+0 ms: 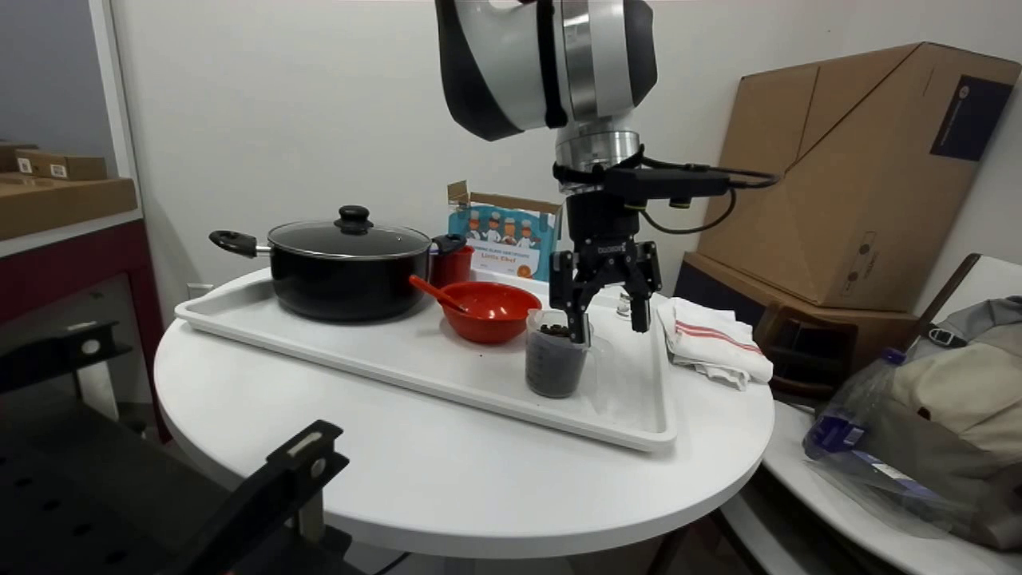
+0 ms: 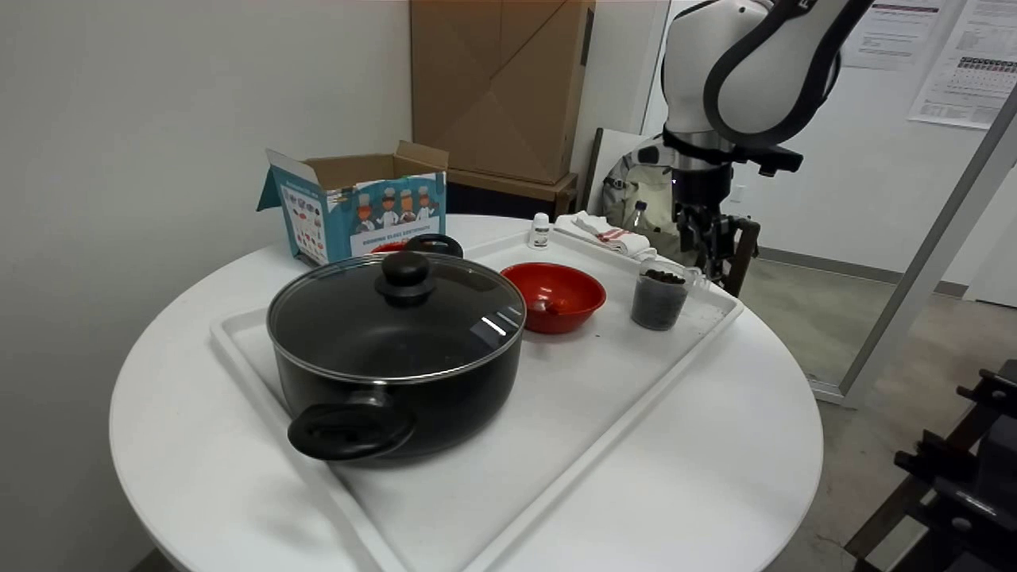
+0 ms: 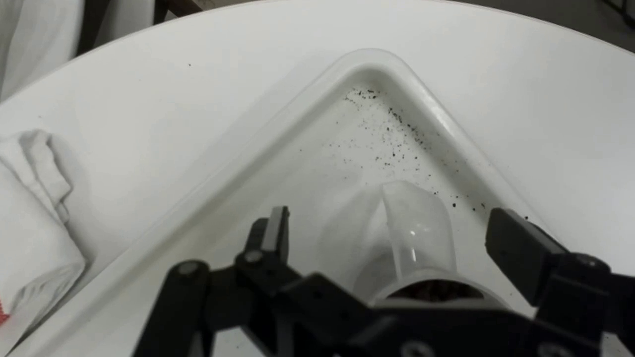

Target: Pour some contents of the jug into the bowl

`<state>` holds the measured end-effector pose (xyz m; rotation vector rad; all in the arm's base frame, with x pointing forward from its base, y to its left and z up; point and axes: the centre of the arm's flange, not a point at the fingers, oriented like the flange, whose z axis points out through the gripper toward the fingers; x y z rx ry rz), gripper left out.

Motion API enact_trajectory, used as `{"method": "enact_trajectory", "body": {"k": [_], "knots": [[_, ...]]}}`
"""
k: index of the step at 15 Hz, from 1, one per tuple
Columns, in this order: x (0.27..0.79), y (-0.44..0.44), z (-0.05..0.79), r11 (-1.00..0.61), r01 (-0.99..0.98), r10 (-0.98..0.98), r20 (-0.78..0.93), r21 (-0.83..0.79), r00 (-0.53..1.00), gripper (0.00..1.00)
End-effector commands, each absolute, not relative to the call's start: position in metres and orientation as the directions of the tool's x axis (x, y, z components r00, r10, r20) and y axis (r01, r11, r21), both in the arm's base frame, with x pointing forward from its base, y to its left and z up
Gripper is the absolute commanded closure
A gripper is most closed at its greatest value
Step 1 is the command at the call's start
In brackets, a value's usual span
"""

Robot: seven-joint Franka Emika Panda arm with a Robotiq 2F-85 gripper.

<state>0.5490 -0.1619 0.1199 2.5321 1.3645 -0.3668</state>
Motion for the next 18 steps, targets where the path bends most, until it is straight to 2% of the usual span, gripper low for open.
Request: {"method": "enact_trajectory", "body": {"k": [1,3,11,12,13,18], "knots": [[0.555,-0.158,0.119,-0.539,0.836,0.773,-0.332,0.103,0.540,0.28],[0.555,-0.157,0.118,-0.536,0.837,0.774,-0.333,0.107,0.538,0.31],[0.558,-0.148,0.119,-0.522,0.846,0.782,-0.334,0.110,0.526,0.92],[0.558,-0.147,0.118,-0.520,0.847,0.783,-0.334,0.110,0.525,0.93],[0.558,-0.147,0.118,-0.519,0.848,0.784,-0.335,0.110,0.523,0.90],[0.558,-0.146,0.125,-0.521,0.845,0.781,-0.332,0.122,0.529,0.90]]}}
